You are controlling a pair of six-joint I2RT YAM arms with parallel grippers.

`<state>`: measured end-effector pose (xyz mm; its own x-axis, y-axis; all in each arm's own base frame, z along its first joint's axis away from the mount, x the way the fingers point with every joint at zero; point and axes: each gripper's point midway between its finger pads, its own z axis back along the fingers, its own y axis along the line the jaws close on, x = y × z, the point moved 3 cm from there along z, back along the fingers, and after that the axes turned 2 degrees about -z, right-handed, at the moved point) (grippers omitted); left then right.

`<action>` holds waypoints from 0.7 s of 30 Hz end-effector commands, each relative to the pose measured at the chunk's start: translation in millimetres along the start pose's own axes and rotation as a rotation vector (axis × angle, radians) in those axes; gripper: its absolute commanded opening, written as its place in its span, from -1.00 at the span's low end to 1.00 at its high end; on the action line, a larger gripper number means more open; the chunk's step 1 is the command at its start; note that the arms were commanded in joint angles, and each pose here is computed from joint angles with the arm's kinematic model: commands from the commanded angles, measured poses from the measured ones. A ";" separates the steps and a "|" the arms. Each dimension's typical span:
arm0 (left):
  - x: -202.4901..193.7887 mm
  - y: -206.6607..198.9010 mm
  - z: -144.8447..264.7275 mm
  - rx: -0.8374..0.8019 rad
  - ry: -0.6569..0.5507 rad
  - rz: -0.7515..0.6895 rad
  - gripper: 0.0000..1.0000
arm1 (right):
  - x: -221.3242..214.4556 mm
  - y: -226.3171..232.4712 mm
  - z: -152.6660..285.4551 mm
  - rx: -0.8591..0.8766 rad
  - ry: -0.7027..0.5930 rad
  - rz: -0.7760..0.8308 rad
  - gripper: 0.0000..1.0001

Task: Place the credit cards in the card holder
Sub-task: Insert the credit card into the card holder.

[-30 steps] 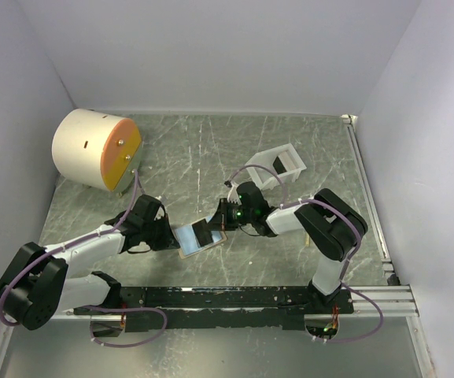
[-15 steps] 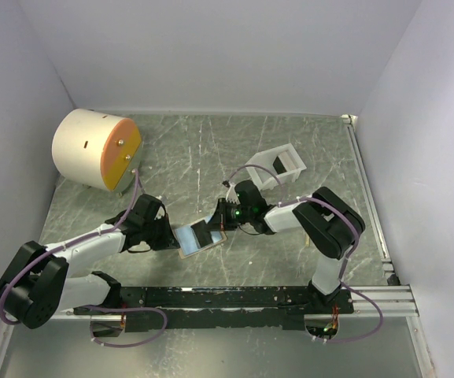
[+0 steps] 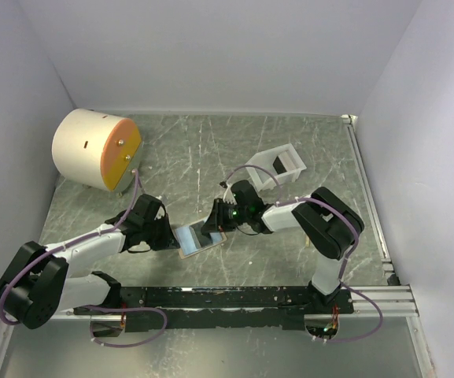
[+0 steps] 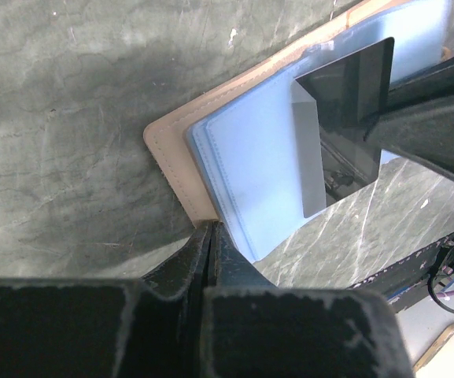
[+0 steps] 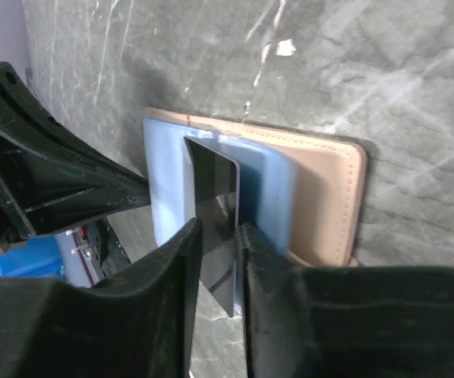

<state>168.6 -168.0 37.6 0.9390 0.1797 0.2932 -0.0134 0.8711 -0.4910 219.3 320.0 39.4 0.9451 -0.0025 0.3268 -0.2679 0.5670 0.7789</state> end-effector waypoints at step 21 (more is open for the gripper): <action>-4.6 13.2 -1.7 0.066 -0.003 -0.002 -0.86 | 0.4 9.7 -2.8 -0.106 0.016 0.087 0.06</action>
<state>168.2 -167.8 37.8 0.9379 0.1862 0.2928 -0.0187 0.8697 -0.4931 225.2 323.3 54.4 0.9112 0.0364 0.4103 -0.3371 0.6385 0.6919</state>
